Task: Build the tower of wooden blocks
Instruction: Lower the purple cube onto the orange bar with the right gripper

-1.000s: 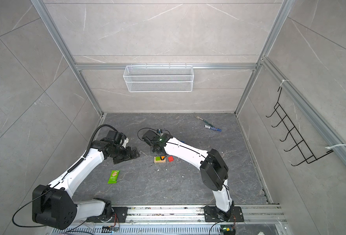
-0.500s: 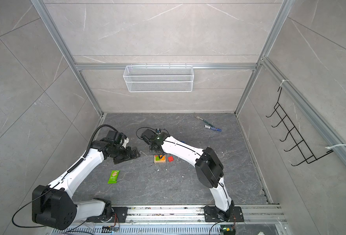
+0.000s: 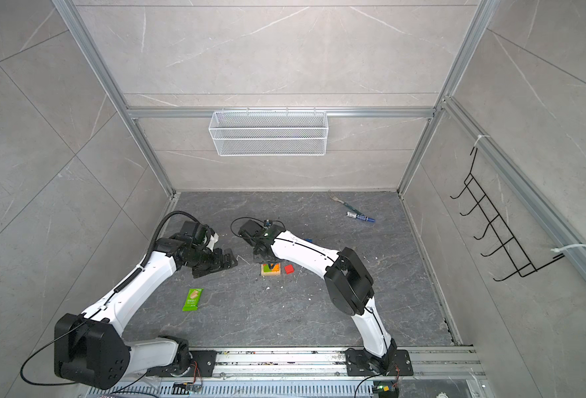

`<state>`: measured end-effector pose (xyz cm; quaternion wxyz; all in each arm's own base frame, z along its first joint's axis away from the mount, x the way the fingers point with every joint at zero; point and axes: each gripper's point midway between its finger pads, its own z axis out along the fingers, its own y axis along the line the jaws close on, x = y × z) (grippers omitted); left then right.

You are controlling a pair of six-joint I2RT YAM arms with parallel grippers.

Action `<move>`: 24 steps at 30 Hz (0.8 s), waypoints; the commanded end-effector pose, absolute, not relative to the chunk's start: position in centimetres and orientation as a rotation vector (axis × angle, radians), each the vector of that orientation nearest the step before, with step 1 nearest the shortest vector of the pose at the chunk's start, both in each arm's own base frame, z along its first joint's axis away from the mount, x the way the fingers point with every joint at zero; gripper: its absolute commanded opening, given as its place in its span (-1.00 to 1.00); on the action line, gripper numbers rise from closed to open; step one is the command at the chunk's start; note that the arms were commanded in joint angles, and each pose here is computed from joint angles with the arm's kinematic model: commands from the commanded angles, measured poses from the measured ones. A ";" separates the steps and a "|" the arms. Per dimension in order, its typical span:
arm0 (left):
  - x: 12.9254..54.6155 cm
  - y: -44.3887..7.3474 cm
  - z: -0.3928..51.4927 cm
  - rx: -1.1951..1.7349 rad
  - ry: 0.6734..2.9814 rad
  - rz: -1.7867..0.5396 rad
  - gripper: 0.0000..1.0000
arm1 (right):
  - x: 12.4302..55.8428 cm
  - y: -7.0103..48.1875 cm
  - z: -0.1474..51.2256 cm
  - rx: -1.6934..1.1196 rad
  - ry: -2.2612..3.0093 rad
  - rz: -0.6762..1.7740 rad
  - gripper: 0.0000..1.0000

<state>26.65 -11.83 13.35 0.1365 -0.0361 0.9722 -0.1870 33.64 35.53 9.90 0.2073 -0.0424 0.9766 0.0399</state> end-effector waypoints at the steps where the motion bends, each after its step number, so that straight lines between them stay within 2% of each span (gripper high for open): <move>1: 26.6 -12.0 14.0 -0.100 2.787 -0.574 0.99 | 34.3 35.5 10.1 -0.105 2.707 0.096 -0.97; 24: 26.7 -12.0 13.8 -0.097 2.792 -0.570 0.97 | 34.9 35.4 9.6 -0.092 2.713 0.076 -0.92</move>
